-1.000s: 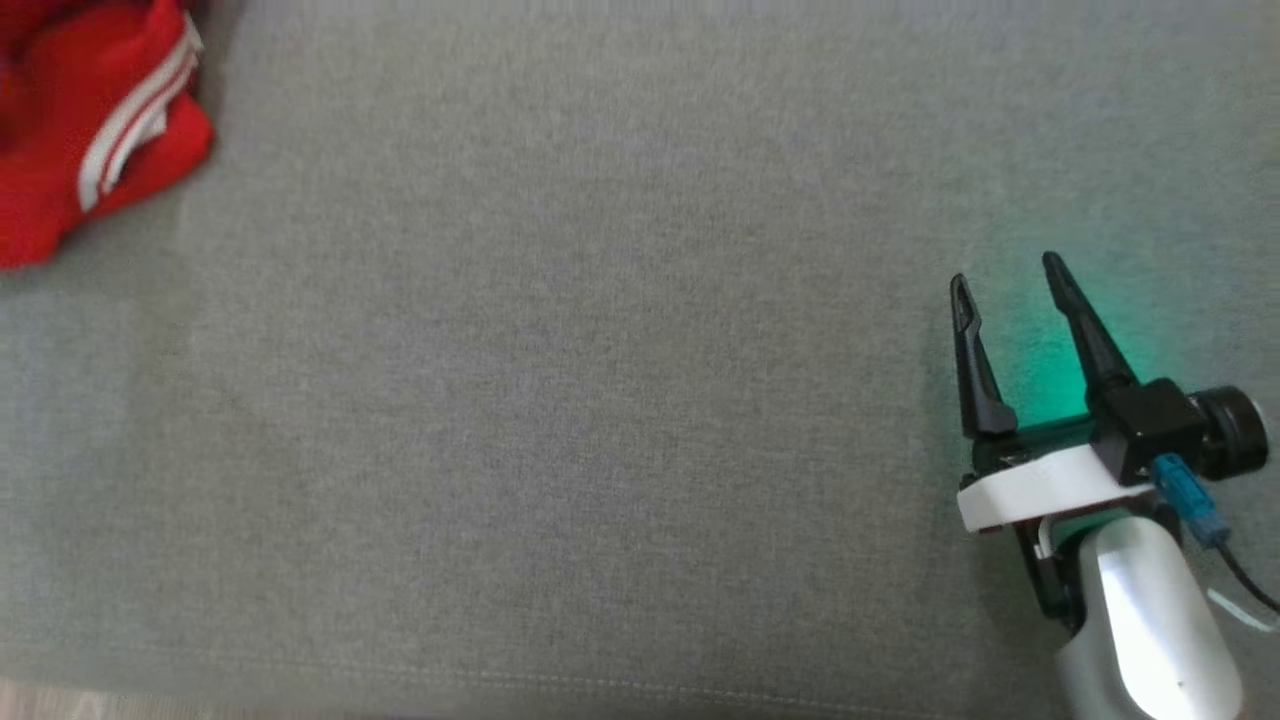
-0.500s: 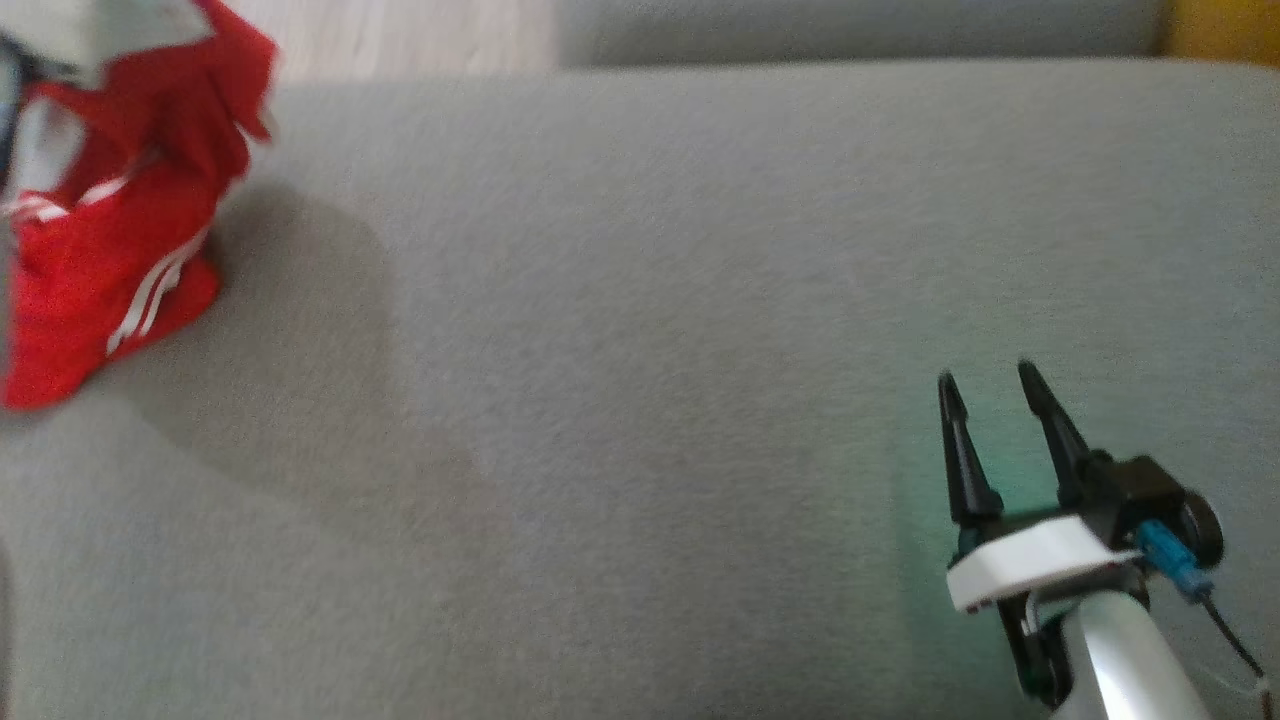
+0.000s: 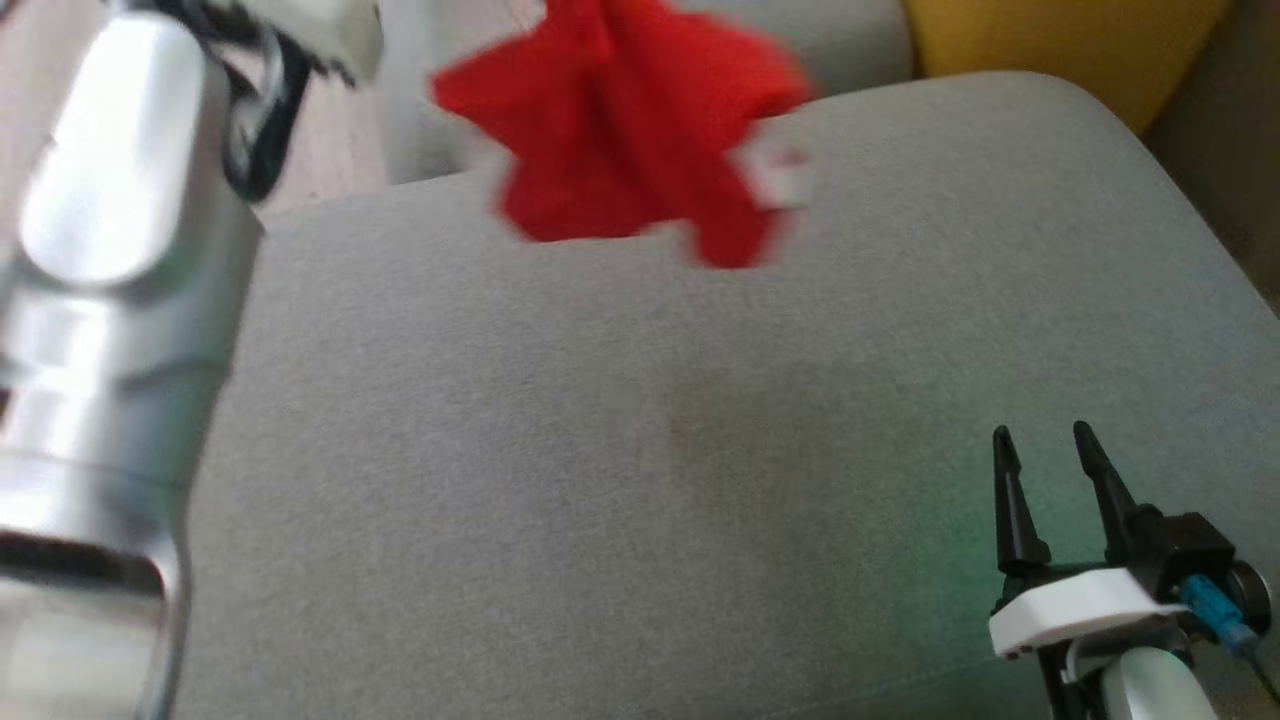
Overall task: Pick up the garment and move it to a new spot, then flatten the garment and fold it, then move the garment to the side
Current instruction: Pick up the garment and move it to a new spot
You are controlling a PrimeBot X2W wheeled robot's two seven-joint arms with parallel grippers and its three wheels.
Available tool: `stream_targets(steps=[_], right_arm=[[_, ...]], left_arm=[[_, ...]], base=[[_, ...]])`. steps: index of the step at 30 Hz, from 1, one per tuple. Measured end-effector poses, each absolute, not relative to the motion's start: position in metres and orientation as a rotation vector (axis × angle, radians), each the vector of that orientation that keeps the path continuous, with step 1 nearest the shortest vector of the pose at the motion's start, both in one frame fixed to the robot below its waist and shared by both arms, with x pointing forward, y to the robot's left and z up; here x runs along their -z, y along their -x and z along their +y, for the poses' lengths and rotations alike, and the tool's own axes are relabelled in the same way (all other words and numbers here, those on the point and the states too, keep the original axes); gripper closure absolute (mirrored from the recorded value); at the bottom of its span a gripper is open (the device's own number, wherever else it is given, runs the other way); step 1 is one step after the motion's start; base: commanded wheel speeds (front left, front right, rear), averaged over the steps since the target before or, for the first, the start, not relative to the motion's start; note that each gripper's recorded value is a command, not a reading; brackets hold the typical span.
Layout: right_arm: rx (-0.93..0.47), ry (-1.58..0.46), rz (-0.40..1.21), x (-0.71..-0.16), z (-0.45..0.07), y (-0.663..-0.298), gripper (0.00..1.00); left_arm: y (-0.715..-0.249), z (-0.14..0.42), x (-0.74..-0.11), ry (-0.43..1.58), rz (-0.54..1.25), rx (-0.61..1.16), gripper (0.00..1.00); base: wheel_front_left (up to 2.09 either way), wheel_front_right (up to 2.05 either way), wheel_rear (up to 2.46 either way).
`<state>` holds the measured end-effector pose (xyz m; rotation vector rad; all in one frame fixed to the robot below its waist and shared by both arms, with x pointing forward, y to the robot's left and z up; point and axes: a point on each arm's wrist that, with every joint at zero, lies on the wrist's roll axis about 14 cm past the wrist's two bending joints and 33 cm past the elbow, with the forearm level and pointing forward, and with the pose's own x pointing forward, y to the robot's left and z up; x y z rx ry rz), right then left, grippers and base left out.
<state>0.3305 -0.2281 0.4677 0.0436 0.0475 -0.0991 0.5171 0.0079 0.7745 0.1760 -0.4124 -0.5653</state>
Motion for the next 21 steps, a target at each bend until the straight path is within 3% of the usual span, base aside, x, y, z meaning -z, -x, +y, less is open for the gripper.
stream_targets(steps=[7, 11, 14, 15, 16, 17, 21], right_arm=[[0.107, -0.055, 0.081, -0.458, -0.229, -0.335, 0.00], [0.097, -0.061, 0.091, -0.455, -0.226, -0.346, 0.00], [0.101, -0.054, 0.089, -0.456, -0.229, -0.356, 0.00], [0.102, -0.053, 0.095, -0.454, -0.230, -0.358, 0.00], [0.103, -0.052, 0.102, -0.451, -0.230, -0.360, 0.00], [0.103, -0.051, 0.108, -0.450, -0.230, -0.361, 0.00], [0.086, -0.052, 0.117, -0.446, -0.225, -0.367, 0.00]], left_arm=[[-0.534, 0.018, -0.617, -0.054, -0.053, 0.544, 1.00], [-0.520, 0.046, -0.493, -0.020, 0.241, 0.458, 1.00], [-0.508, 0.057, -0.440, -0.004, 0.358, 0.427, 0.98], [-0.508, 0.059, -0.433, 0.000, 0.364, 0.418, 0.66], [-0.508, 0.059, -0.429, 0.005, 0.366, 0.415, 0.24], [-0.509, 0.060, -0.425, 0.007, 0.373, 0.412, 0.00], [-0.502, 0.064, -0.414, 0.021, 0.398, 0.406, 0.00]], base=[[0.00, 0.00, 0.00], [0.00, 0.00, 0.00], [0.00, 0.00, 0.00], [0.00, 0.00, 0.00], [0.00, 0.00, 0.00], [0.00, 0.00, 0.00], [0.00, 0.00, 0.00]])
